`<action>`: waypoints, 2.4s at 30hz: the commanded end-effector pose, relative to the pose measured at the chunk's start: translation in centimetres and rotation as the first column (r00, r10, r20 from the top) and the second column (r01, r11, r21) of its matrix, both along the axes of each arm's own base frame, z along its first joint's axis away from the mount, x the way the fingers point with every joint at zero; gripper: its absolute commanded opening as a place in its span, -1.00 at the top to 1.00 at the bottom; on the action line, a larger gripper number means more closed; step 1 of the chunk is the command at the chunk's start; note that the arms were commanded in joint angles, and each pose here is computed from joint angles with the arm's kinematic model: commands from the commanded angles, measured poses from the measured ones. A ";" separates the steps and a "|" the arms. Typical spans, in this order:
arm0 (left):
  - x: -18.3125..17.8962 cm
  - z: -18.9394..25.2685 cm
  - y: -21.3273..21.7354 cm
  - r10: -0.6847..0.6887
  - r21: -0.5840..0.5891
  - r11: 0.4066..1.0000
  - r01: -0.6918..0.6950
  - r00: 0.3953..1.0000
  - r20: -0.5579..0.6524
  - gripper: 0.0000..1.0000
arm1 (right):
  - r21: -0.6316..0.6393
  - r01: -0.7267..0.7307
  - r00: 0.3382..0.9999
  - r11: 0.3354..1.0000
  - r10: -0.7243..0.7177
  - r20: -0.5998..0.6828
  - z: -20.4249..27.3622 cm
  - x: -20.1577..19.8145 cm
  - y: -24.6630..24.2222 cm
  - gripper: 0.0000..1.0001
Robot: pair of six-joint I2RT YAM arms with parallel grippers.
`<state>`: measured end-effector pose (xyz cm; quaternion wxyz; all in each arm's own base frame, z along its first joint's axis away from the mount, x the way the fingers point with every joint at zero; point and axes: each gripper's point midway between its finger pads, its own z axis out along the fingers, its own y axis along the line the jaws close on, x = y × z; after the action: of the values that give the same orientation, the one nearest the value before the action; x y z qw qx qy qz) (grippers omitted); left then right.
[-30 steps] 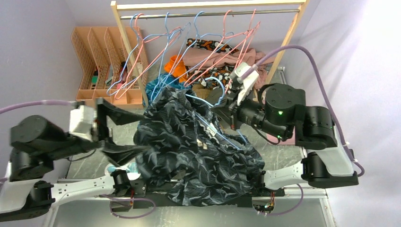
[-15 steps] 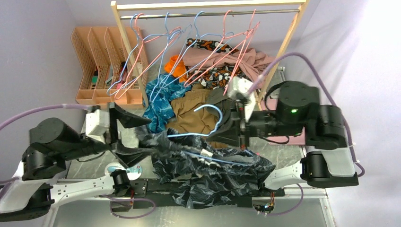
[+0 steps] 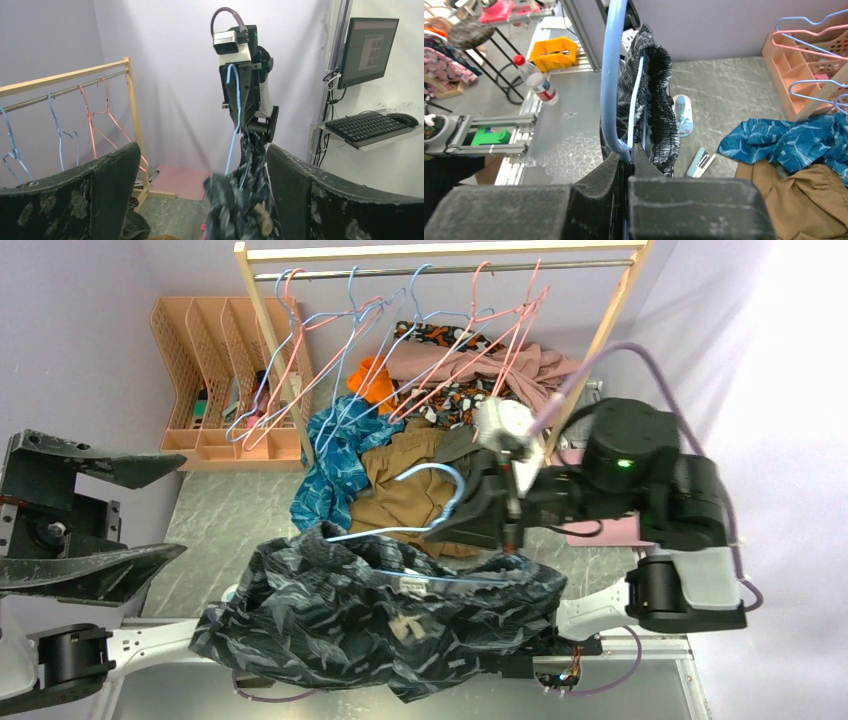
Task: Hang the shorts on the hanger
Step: Hang the shorts on the hanger.
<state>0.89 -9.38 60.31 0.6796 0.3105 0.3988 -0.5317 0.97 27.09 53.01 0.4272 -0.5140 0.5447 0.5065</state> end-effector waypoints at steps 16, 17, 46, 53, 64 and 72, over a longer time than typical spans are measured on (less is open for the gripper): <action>2.2 -4.7 -3.6 0.033 0.153 0.988 -0.021 0.997 -0.076 -0.99 | 0.004 0.188 0.982 0.982 -0.188 0.036 -1.6 3.8 1.9 1.00; 2.3 -5.1 -3.8 0.035 0.159 0.987 -0.022 0.996 -0.079 -0.99 | -0.025 0.232 0.972 0.972 -0.231 0.038 -2.4 4.6 1.8 1.00; 6.3 -18.4 -13.2 0.073 0.481 0.876 0.034 0.977 -0.201 -0.98 | -0.438 0.431 0.878 0.789 -0.478 0.001 -13.7 6.9 -2.1 1.00; 6.0 -17.5 -15.6 -0.010 0.518 0.851 0.085 0.989 -0.147 -0.99 | -0.294 0.204 0.966 0.934 -0.240 -0.092 -11.7 3.0 -0.4 1.00; 4.2 -20.7 -20.0 -0.205 0.629 0.722 0.287 0.958 -0.202 -0.93 | -0.211 0.131 0.983 0.969 -0.154 -0.100 -10.4 1.9 0.5 1.00; 4.1 -21.3 -21.5 -0.248 0.656 0.678 0.333 0.943 -0.222 -0.22 | -0.177 0.108 0.986 0.978 -0.128 -0.104 -10.1 1.6 1.0 1.00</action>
<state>5.79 -30.73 37.48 0.3989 0.5500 0.5796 -0.4499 3.01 27.63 40.63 0.3548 -0.4855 0.6760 0.4260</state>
